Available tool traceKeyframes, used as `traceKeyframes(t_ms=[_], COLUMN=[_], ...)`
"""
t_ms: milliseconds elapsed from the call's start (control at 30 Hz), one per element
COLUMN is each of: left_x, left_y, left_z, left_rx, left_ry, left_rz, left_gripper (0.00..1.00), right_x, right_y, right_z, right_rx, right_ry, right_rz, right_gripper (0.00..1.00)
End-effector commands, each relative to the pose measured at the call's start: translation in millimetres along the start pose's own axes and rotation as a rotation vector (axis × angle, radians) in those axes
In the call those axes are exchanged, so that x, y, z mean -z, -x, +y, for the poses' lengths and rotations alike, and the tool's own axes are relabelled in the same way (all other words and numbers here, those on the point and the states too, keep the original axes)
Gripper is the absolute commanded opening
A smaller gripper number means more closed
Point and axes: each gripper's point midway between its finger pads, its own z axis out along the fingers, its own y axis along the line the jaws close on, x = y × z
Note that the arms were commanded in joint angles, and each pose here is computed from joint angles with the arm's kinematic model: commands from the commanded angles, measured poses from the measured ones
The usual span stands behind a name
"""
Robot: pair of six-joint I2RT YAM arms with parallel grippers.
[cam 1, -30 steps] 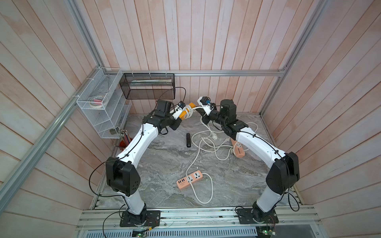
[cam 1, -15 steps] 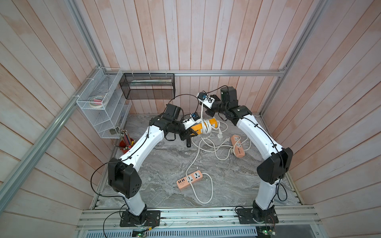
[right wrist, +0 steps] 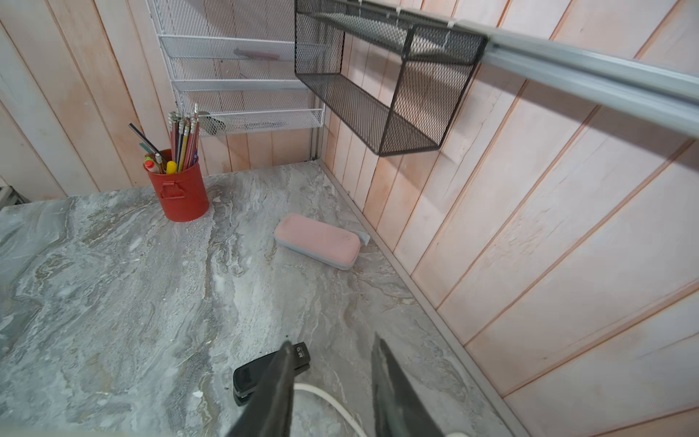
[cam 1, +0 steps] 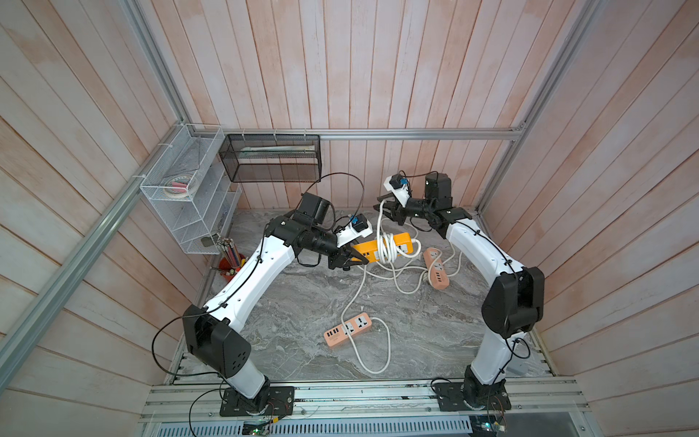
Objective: Wrap the cord around the power strip
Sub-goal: Wrap the power cord around the power strip.
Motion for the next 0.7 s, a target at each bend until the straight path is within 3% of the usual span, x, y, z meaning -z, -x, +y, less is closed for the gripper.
traceKeyframes(t_ms=[0, 300, 467, 667], left_x=[16, 29, 34, 37], left_y=[39, 67, 74, 81], left_z=[-16, -2, 7, 15], left_rx=[-0.096, -0.097, -0.069, -0.055], left_ry=[-0.024, 0.056, 0.094, 0.132], left_rz=[-0.126, -0.207, -0.223, -0.239], left_gripper=[0.0, 0.0, 0.0, 0.0], right_x=[9, -9, 0, -6], right_y=[38, 25, 20, -7], right_z=[-3, 13, 24, 21], right_rx=[-0.015, -0.119, -0.202, -0.258], right_ry=[-0.015, 0.0, 0.009, -0.07], right_rz=[-0.177, -0.277, -0.372, -0.359], right_gripper=[0.4, 0.42, 0.45, 0.44])
